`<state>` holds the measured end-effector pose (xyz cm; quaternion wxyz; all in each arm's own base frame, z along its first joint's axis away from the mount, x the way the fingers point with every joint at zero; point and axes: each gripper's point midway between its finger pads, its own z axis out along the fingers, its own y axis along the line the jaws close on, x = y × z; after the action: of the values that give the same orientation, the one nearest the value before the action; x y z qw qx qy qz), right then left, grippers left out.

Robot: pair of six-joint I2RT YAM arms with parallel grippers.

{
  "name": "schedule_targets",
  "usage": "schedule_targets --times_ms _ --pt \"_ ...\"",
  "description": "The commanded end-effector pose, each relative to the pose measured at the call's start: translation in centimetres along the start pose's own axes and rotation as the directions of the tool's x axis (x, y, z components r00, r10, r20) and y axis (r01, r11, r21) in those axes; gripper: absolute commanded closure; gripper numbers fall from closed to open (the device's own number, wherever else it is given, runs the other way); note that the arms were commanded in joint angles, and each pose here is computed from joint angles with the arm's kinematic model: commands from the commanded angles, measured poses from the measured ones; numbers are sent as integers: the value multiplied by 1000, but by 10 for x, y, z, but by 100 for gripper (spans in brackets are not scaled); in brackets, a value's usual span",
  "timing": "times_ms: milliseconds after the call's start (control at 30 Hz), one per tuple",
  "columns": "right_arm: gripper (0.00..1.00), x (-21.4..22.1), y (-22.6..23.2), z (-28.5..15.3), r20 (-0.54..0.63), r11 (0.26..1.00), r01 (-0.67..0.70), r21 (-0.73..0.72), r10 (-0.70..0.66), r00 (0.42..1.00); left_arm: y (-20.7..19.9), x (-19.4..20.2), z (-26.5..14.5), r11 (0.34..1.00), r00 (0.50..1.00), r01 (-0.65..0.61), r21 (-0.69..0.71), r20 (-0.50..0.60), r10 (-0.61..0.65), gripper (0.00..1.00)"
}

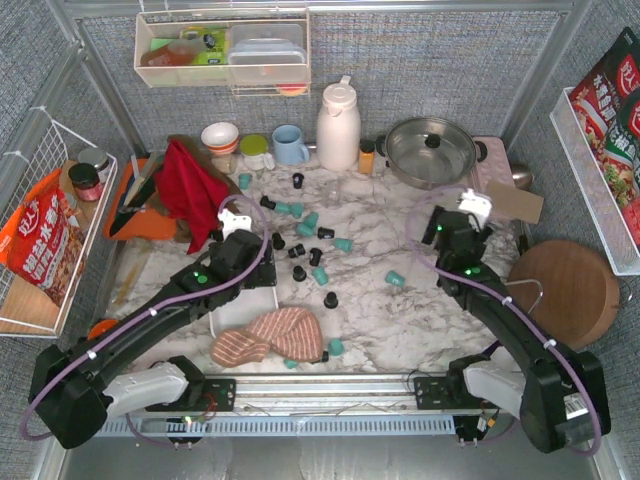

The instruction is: Mix the coffee capsules in the storage basket

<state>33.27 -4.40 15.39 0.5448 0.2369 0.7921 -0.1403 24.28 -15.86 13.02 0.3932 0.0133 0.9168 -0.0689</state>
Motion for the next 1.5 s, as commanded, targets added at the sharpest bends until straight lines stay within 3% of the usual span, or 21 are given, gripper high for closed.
schedule_targets --times_ms 0,200,500,733,1067,1167,1367,1433,1467 --pt "11 -7 47 -19 64 956 232 -179 -224 973 1 19 -8 1000 993 1 -6 -118 -1 1" --pt "11 10 89 -34 89 873 357 -332 -347 934 -2 38 -18 1000 973 8 3 -229 -7 3" --pt "11 29 102 -32 88 829 410 -381 -409 908 -31 62 -36 983 934 66 169 -358 -1 11" --pt "11 27 102 -34 103 825 411 -387 -405 909 -45 63 -49 971 935 60 231 -355 26 17" --pt "11 30 104 -35 100 817 417 -399 -414 905 -34 86 -50 985 919 -7 170 -388 74 22" --pt "11 31 104 -35 98 814 420 -400 -418 903 -33 87 -49 985 920 -10 170 -384 75 33" --pt "11 29 104 -36 99 814 422 -400 -419 902 -45 86 -53 972 911 -19 233 -397 113 79" --pt "11 28 103 -37 100 814 422 -400 -419 902 -47 81 -56 968 913 -33 248 -387 130 99" --pt "11 26 103 -39 102 813 421 -401 -417 903 -49 75 -60 964 916 -41 264 -374 142 100"
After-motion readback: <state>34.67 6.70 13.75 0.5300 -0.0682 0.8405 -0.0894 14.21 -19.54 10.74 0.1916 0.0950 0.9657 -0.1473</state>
